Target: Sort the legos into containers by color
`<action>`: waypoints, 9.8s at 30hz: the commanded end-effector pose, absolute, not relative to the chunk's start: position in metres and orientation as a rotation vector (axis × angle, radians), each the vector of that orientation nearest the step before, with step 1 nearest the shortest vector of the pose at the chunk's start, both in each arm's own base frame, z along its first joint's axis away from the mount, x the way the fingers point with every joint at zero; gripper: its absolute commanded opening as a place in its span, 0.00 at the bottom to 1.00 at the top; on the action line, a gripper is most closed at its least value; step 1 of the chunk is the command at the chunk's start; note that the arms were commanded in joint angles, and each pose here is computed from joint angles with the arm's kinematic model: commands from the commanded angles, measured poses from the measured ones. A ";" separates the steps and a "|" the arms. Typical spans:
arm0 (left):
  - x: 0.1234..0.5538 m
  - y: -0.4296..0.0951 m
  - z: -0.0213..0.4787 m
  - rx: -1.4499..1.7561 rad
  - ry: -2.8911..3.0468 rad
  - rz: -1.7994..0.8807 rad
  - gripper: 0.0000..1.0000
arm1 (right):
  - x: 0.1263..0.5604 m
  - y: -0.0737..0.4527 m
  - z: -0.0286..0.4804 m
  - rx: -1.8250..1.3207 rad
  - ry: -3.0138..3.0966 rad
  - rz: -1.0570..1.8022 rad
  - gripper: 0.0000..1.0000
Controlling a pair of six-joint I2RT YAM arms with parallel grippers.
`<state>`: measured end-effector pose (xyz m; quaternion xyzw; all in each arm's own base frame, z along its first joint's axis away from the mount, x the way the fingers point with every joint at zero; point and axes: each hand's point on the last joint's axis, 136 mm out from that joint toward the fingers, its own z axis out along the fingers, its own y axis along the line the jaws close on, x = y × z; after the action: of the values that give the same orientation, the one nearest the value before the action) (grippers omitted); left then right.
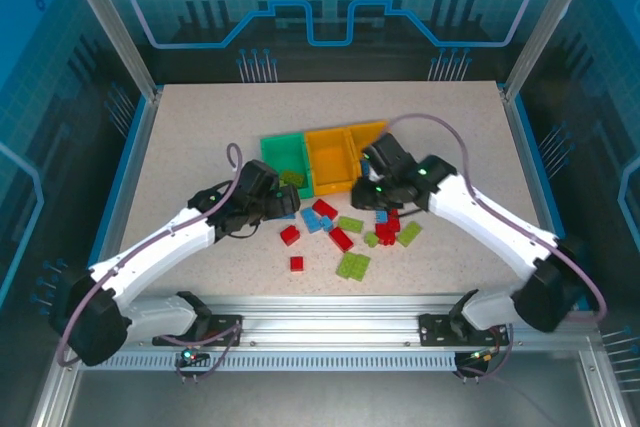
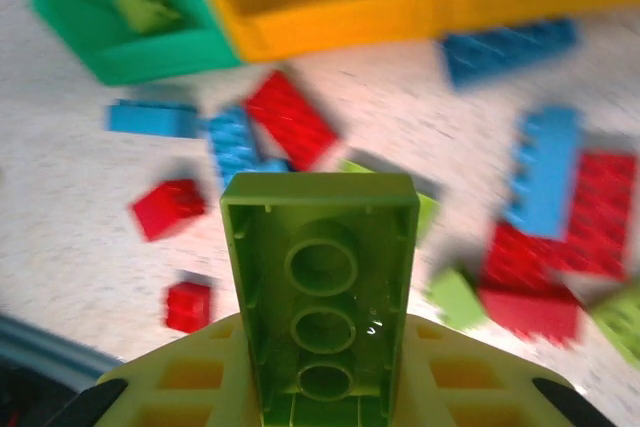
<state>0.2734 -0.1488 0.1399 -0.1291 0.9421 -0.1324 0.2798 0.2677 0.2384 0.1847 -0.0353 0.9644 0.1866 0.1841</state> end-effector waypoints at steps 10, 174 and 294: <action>0.225 -0.108 0.094 -0.571 2.632 -0.240 0.99 | 0.347 0.371 0.153 -0.382 2.802 0.621 0.25; 0.186 -0.194 0.064 -0.149 2.978 -0.035 0.93 | 0.243 0.134 0.114 0.001 2.700 0.300 0.76; 0.297 -0.153 0.137 -0.137 2.559 -0.171 0.99 | 0.265 0.075 0.074 0.840 2.801 0.299 0.24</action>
<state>0.2987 -0.1706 0.1335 -0.0286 0.9602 -0.0865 0.2641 0.2543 0.0695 0.0398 0.3038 0.9466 0.0870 0.0646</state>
